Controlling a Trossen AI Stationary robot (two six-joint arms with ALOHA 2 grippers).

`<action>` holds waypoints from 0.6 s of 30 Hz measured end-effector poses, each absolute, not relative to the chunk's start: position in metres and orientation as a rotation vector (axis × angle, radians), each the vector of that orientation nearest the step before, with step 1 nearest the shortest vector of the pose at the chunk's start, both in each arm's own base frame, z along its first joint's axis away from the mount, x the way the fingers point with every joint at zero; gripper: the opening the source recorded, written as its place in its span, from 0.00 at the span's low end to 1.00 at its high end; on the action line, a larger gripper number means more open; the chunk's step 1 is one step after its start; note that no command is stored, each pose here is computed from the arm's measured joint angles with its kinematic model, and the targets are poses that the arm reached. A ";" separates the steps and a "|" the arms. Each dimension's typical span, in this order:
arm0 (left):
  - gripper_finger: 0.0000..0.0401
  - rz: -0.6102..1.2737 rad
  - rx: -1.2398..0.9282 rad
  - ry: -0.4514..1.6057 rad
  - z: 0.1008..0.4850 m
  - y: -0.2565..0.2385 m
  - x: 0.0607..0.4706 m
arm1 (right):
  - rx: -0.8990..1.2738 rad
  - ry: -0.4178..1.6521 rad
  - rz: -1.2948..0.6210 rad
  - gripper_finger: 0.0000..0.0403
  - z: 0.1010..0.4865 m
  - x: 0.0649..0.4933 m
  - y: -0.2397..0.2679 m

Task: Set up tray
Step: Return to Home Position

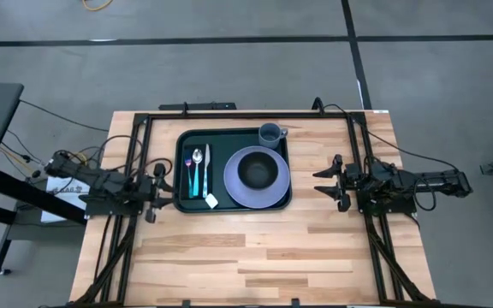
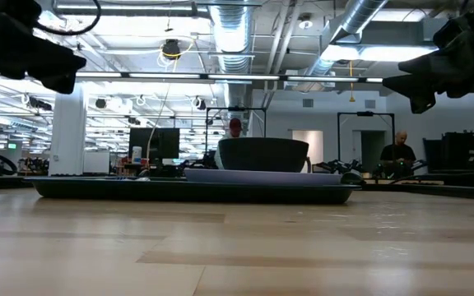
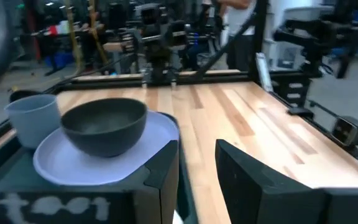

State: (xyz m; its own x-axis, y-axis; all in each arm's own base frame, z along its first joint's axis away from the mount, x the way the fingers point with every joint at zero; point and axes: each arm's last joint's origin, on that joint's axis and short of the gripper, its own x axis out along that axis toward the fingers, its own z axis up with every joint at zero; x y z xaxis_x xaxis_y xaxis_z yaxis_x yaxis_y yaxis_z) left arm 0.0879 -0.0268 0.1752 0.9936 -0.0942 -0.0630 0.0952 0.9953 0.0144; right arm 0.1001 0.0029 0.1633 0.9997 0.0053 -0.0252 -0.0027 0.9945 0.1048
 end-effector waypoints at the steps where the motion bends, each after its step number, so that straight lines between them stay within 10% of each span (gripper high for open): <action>1: 0.24 -0.078 0.003 0.063 0.175 -0.026 0.088 | 0.105 0.026 0.004 0.51 0.163 0.100 0.003; 18: 0.24 -0.032 -0.057 0.069 0.174 -0.022 0.089 | 0.105 0.025 0.004 0.51 0.163 0.100 0.003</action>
State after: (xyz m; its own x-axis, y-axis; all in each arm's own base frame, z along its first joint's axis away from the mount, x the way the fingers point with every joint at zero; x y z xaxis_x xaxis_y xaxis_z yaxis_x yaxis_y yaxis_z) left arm 0.0893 -0.0217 0.1745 0.9971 -0.0339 -0.0684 0.0299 0.9979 -0.0578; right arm 0.1001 0.0029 0.1633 0.9997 0.0053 -0.0251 -0.0027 0.9945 0.1048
